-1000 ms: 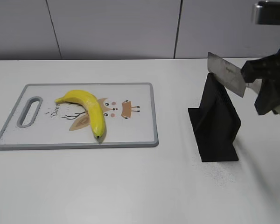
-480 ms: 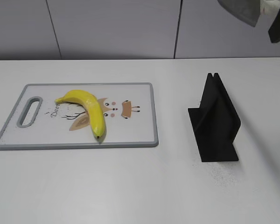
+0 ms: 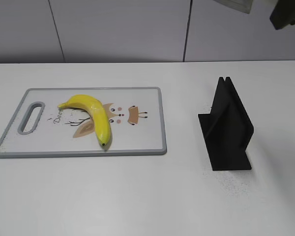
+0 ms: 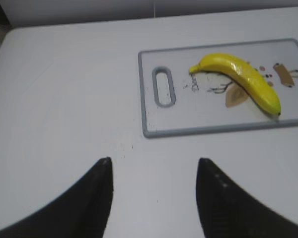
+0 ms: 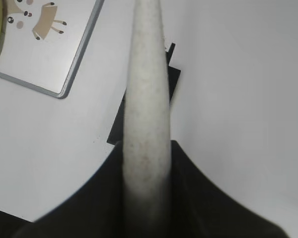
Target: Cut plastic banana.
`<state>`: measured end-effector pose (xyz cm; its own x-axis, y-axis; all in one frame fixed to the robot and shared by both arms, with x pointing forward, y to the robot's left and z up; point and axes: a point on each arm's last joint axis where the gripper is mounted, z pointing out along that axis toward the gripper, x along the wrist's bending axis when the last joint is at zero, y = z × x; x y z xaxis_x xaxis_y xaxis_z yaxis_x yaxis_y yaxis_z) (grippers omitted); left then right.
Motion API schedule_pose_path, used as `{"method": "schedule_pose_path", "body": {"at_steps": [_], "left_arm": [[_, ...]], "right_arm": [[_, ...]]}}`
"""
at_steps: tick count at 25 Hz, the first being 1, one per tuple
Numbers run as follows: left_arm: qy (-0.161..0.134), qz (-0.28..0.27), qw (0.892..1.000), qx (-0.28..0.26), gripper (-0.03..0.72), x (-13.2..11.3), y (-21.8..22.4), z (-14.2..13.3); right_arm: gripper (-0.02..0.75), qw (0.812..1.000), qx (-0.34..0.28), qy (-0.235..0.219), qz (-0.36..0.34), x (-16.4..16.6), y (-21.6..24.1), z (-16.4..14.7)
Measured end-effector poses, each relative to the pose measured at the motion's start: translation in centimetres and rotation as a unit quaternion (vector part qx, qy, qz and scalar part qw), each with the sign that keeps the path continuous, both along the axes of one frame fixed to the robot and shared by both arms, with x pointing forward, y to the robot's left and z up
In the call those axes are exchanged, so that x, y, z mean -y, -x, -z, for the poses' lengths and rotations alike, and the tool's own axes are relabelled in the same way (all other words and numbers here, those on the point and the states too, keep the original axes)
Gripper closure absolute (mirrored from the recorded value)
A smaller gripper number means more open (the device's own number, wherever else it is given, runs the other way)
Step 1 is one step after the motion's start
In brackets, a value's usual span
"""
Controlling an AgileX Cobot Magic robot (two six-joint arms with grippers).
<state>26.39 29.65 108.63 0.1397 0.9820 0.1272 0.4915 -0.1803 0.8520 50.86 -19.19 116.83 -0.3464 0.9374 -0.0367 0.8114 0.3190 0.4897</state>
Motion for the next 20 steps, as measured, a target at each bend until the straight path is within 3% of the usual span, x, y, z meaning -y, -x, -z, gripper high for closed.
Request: {"method": "schedule_pose_path", "body": {"at_steps": [5,10,14,20], "left_arm": [[-0.026,0.029,0.999,0.0,0.163,0.2,-5.5,-4.0],[-0.046,0.114,0.992,-0.041,0.163,1.3,-12.1,-6.4],[-0.053,0.209,0.975,-0.049,0.163,2.6,-17.0,-8.3],[-0.114,0.304,0.943,-0.068,0.163,3.2,-23.8,-10.6]], "right_arm": [[0.575,0.998,0.004,0.001,-0.066,-1.9,-3.3,0.0],[0.575,0.984,0.018,0.034,-0.175,-3.4,-5.8,0.7],[0.575,0.971,0.019,0.051,-0.232,-4.4,-7.5,1.8],[0.575,0.947,0.024,0.072,-0.311,-6.1,-10.8,4.0]]}}
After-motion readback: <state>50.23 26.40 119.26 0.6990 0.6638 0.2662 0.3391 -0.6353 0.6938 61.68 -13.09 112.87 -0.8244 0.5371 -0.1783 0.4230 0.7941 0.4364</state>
